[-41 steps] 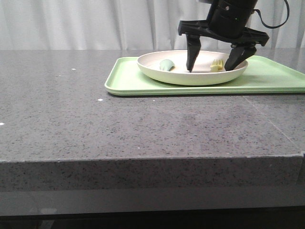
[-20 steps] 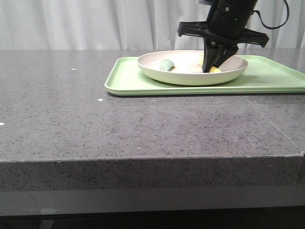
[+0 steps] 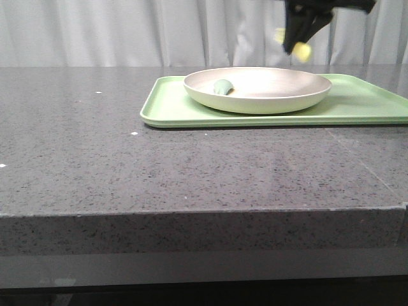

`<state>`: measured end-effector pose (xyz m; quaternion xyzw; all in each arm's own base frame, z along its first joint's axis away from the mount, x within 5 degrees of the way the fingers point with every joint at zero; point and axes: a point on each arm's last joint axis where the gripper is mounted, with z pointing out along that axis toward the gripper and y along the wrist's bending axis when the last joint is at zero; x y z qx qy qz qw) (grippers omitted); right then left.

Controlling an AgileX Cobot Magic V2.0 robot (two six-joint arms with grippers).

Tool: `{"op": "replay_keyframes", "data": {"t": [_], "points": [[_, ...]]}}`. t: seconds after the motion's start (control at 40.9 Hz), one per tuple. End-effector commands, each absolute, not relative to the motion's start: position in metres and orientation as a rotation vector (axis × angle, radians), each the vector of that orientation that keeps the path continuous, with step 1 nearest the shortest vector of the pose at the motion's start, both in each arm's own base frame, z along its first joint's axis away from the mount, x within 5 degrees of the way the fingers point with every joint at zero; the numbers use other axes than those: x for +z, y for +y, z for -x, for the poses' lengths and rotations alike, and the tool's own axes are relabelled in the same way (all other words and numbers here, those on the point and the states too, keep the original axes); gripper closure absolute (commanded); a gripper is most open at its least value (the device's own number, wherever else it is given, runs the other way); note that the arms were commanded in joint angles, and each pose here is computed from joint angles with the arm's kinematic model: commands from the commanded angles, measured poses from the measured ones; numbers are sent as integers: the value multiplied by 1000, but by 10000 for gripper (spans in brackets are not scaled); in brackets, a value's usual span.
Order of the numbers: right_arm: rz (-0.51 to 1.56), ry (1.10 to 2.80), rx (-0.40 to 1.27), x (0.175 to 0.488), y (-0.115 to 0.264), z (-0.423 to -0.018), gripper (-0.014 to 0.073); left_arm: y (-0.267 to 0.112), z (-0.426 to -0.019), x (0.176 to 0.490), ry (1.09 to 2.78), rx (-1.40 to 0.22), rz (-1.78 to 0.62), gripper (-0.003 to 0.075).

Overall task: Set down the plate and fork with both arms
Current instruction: 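Lift the yellow fork out of the plate with the right gripper, then lower the fork onto the tray beside the plate and release it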

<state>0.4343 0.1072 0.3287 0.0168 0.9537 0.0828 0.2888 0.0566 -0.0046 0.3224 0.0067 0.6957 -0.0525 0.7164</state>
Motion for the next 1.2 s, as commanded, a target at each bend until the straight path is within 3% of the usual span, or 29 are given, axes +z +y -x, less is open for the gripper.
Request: {"op": "replay_keyframes", "data": {"t": [0.0,0.293,0.733,1.027,1.173], "points": [[-66,2424,133,376,80,-421,582,-5,-55,337,1443,-125,-19,738],[-106,2529,-8,358,33,-428,582,-5,-55,337,1443,-125,-19,738],[-88,2664,-44,310,30,-447,573,-5,-55,337,1443,-125,-19,738],[-89,2667,-46,310,29,-448,348,-5,-55,337,1443,-125,-19,738],[-90,2665,-46,312,29,-446,327,-5,-55,337,1443,-125,-19,738]]}}
